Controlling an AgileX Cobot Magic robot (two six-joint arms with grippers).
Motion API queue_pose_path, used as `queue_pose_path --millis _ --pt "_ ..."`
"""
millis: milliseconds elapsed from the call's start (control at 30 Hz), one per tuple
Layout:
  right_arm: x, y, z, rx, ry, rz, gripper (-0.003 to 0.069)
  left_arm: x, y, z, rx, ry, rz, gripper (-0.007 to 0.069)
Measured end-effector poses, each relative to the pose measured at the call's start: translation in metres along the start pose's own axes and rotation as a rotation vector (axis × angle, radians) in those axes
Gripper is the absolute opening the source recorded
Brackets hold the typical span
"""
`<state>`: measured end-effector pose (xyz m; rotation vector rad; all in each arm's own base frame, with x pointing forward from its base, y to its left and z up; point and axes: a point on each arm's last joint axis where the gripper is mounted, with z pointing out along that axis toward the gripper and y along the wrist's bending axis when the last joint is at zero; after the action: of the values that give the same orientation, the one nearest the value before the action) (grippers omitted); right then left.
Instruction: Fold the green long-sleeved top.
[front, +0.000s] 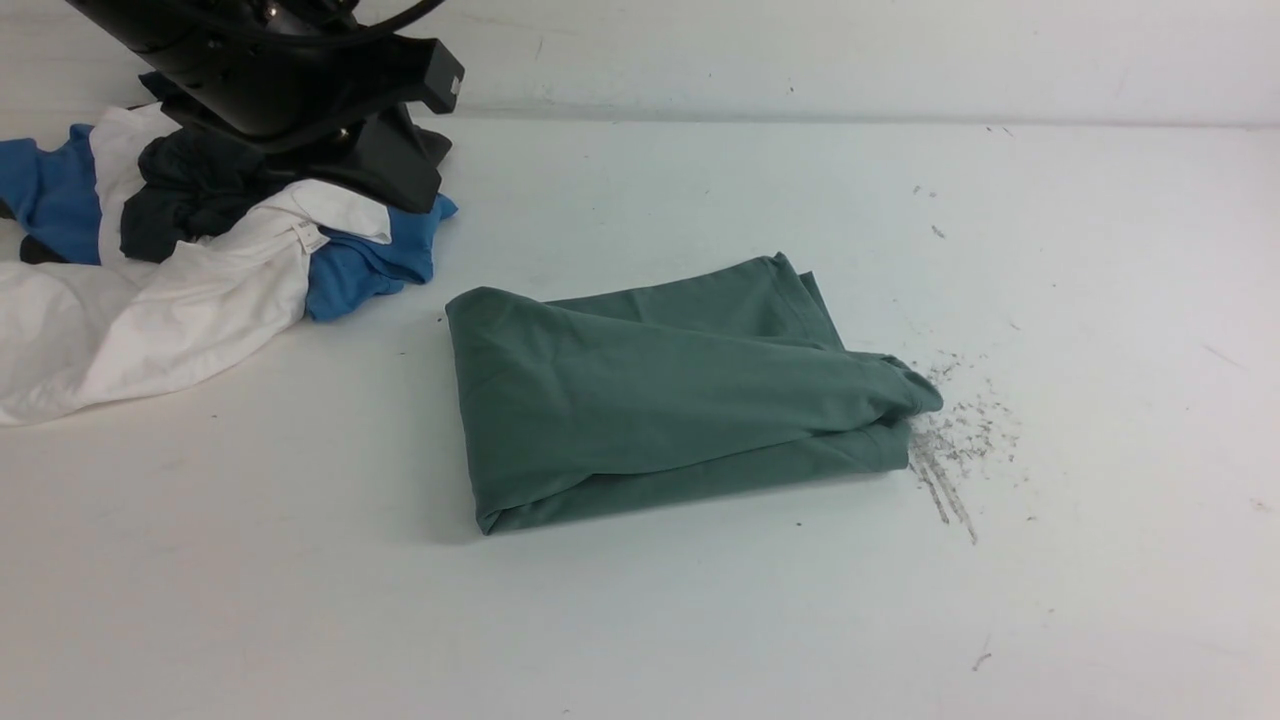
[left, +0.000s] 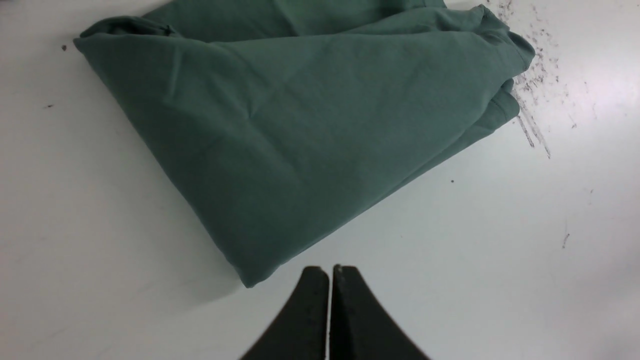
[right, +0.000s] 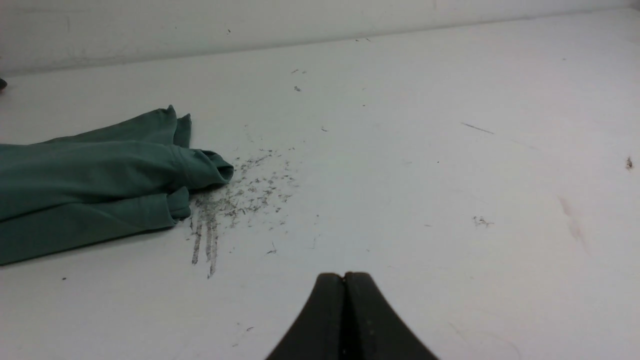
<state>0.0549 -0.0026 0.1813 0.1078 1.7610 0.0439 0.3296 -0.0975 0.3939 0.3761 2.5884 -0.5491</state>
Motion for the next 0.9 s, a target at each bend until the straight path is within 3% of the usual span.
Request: queue_pose_path --millis 433,667,900 --pt "0.0 0.0 0.0 0.001 0.0 -0.005 -0.0017 0.03 0.002 -0.017 -0.085 0.024 0.027 -0.0004" --pt "0.0 0.0 0.0 0.004 0.0 -0.126 -0.0017 0.06 0.002 -0.017 -0.089 0.077 0.01 -0.0004" --pt "0.0 0.0 0.0 0.004 0.0 -0.141 -0.0017 0.078 -0.004 -0.032 -0.09 0.054 0.017 -0.0004"
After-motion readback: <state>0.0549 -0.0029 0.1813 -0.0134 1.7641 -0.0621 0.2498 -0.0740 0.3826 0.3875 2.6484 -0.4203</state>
